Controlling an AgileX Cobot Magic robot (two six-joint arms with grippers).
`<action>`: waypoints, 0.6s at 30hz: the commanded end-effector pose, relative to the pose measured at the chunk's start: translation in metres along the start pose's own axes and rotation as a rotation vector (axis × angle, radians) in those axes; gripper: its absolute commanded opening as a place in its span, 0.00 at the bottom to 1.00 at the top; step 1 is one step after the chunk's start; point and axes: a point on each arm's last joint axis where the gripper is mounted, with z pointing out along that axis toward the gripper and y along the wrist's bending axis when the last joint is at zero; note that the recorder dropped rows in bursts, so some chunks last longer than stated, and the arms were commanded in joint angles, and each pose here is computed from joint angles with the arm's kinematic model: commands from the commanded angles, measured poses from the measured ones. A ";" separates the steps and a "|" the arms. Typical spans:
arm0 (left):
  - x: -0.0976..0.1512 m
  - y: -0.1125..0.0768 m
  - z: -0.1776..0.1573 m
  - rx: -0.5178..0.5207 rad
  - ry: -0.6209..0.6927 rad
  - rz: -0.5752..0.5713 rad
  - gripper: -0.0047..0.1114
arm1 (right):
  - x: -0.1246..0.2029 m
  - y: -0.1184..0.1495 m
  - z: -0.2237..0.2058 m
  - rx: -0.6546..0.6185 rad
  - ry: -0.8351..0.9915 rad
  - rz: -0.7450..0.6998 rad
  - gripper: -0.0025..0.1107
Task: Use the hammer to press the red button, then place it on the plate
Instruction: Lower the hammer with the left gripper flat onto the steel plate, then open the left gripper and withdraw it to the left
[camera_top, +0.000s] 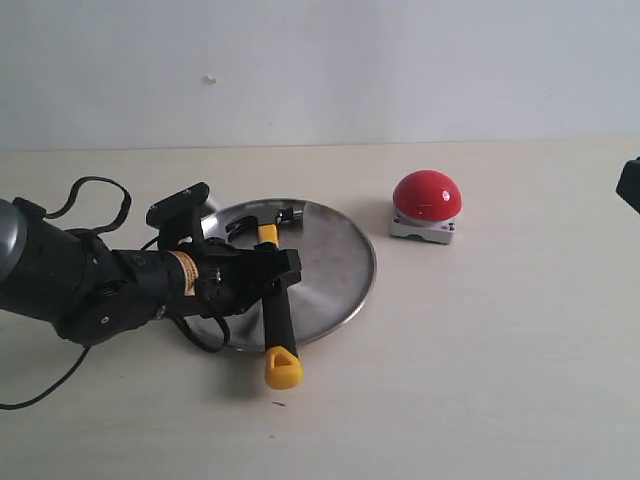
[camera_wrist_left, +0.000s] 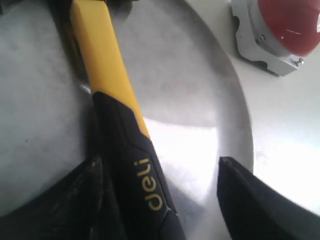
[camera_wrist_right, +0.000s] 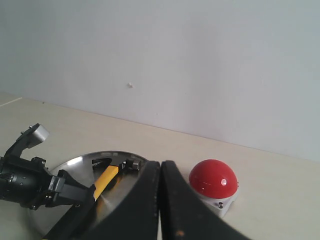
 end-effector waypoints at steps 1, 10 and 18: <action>-0.005 -0.004 -0.002 0.023 -0.023 0.012 0.61 | 0.002 0.001 -0.001 -0.007 0.000 -0.001 0.02; -0.040 -0.035 -0.051 0.040 -0.124 0.213 0.39 | 0.003 -0.001 -0.001 0.012 0.011 -0.013 0.02; -0.049 -0.048 -0.118 -0.002 -0.184 0.465 0.05 | 0.006 -0.007 -0.001 0.081 0.049 -0.025 0.02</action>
